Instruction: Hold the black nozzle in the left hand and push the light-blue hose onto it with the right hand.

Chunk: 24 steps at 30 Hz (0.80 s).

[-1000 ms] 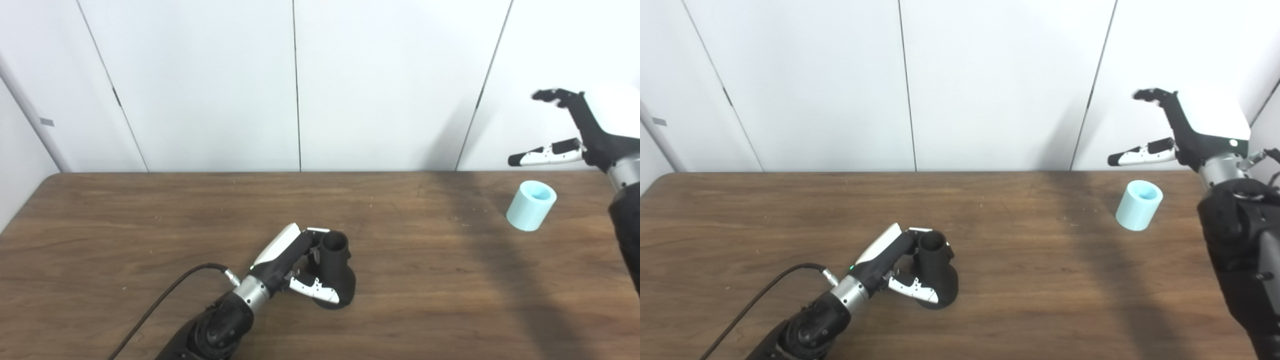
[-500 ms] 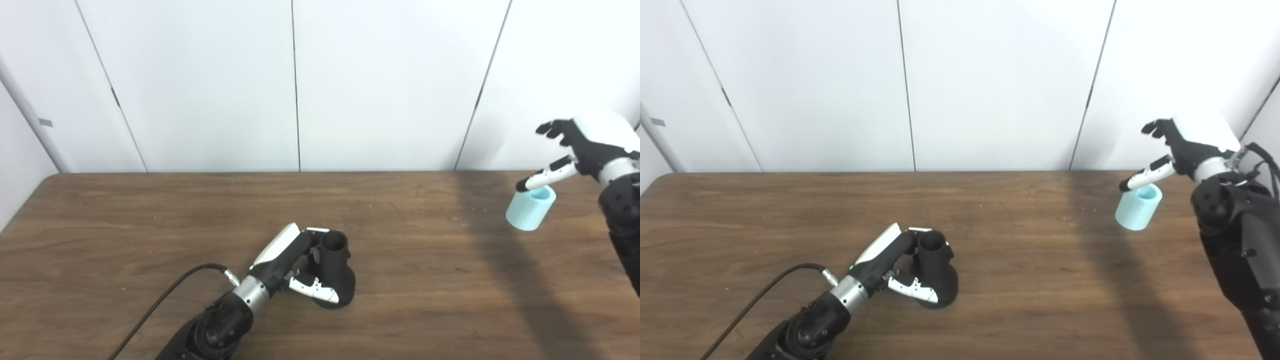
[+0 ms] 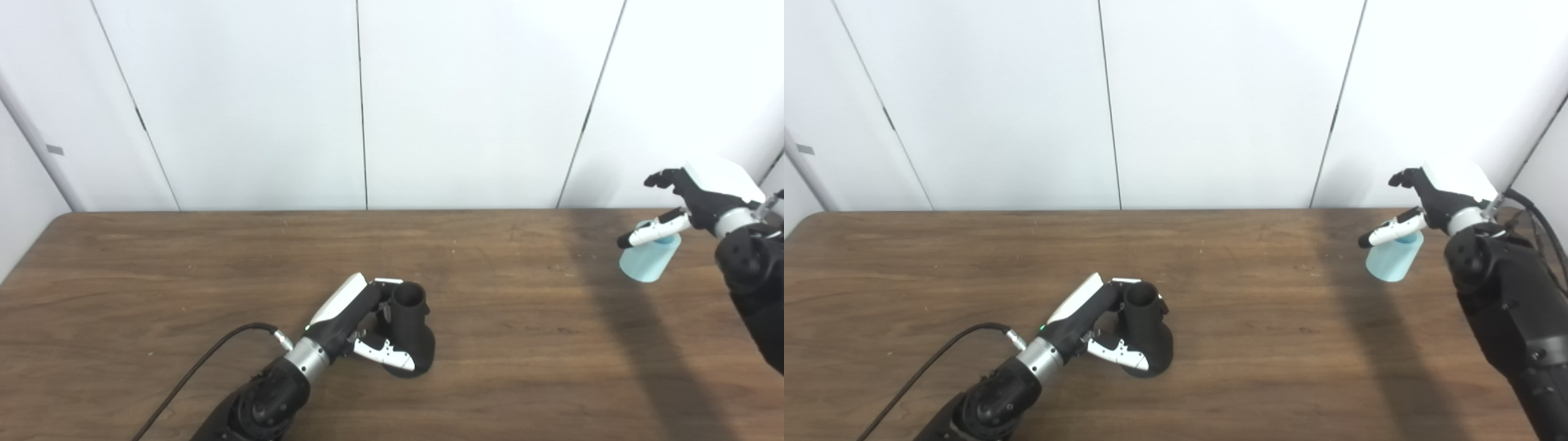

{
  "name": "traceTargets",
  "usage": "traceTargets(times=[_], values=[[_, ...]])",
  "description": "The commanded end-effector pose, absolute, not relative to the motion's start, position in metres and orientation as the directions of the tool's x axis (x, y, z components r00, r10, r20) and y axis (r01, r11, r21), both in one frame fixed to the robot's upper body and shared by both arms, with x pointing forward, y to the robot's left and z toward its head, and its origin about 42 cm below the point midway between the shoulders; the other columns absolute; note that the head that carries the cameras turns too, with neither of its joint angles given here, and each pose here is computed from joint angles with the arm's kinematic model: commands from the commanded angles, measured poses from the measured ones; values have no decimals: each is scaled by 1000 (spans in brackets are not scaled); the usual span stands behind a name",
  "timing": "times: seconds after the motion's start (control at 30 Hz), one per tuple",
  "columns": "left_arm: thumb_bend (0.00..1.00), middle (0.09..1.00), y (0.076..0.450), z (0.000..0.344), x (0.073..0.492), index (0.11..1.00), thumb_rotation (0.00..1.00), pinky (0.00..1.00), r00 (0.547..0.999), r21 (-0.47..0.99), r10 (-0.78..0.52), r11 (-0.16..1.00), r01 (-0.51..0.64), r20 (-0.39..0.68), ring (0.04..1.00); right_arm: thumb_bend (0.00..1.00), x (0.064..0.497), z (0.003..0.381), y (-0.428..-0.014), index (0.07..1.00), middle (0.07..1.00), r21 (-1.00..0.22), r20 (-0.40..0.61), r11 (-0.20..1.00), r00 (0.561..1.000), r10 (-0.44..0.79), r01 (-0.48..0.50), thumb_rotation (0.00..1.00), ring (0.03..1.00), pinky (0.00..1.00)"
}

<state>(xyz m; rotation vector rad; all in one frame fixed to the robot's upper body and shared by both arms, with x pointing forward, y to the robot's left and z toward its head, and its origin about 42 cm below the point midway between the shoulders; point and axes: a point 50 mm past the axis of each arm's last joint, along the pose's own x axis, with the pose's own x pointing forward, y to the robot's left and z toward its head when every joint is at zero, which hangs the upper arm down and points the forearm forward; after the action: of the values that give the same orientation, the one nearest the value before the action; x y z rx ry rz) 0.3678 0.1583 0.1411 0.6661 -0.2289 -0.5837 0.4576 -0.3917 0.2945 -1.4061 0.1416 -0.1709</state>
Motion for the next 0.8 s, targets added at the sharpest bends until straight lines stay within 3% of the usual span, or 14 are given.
traceTargets(times=[0.0, 0.17, 0.77], values=[[526, 483, 192, 78, 343, 483, 0, 308, 814, 645, -513, 529, 551, -274, 381, 1000, 463, 334, -398, 762, 804, -986, 95, 117, 975, -199, 120, 496, 786, 641], [526, 475, 191, 78, 343, 489, 0, 290, 815, 645, -514, 533, 548, -267, 364, 1000, 467, 325, -400, 763, 810, -991, 61, 107, 977, -204, 84, 521, 791, 644], [526, 483, 191, 81, 343, 482, 0, 301, 813, 654, -517, 522, 547, -267, 379, 1000, 475, 309, -409, 779, 829, -996, 3, 85, 970, -245, 24, 445, 824, 677]])
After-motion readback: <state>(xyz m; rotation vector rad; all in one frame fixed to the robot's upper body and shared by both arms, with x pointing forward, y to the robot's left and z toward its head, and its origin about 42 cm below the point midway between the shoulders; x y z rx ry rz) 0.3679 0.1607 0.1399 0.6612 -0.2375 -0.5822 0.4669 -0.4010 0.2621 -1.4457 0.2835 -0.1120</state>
